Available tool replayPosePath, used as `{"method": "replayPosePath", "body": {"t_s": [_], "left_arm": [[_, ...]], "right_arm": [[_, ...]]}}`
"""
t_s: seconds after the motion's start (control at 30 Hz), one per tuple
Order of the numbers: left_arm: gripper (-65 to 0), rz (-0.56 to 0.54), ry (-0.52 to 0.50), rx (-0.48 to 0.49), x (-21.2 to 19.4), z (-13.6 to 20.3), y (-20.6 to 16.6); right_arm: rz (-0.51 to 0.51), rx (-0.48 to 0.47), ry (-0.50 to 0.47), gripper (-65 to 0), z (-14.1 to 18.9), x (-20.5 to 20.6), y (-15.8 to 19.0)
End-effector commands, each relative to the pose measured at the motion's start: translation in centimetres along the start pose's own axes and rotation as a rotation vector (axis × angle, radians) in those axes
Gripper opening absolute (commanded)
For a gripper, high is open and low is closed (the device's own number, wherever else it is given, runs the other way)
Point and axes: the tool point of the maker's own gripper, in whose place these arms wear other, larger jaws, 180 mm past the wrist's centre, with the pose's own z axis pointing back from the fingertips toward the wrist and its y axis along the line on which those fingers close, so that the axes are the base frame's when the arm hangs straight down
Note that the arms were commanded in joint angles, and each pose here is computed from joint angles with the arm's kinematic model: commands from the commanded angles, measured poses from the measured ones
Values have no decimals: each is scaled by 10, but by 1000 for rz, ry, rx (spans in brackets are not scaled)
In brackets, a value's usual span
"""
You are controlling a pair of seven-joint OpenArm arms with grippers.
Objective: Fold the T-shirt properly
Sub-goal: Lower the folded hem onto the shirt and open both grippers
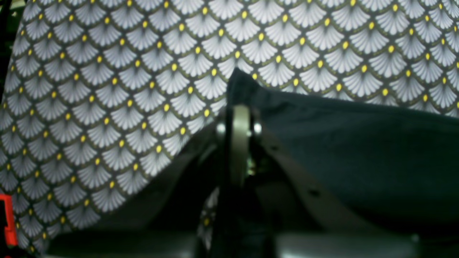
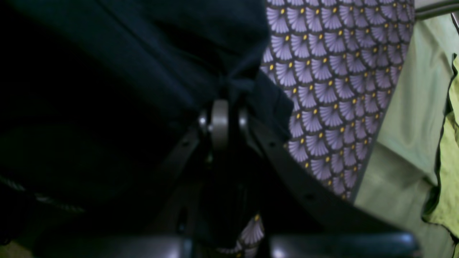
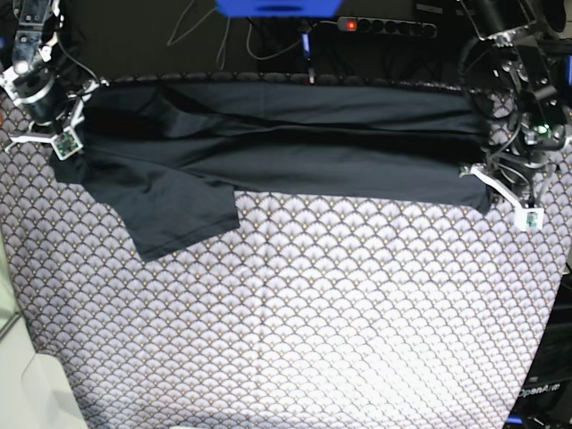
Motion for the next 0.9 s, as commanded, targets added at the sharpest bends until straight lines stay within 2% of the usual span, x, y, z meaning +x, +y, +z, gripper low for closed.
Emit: {"method": "replayPosePath", "body": {"t_s": [0.0,0.2,0.33,0.43,0.53,0.87], "left_arm": [[-650,-15,-49,12,17,3,6],[-650,-15,-41,12,15,4,6],[-641,-24,-16,7,2,5,4],[-541,-22,-17,10,2,6,6],[-482,-26,-6,7,-4,8,4],[-478,-81,2,-38,-9,10,1]], "right_arm": [[17,-27,-20,-650,4,6,-11],[2,-73,-7,-644,9,0,-27],[-5,-91,1,-590,12,-4,-33],[-7,-87,7,-533,13,-6,-31],[-16,-76,17,-502,10,-10,-28],[-28,-67,75,-456,9,-24,-25]]}}
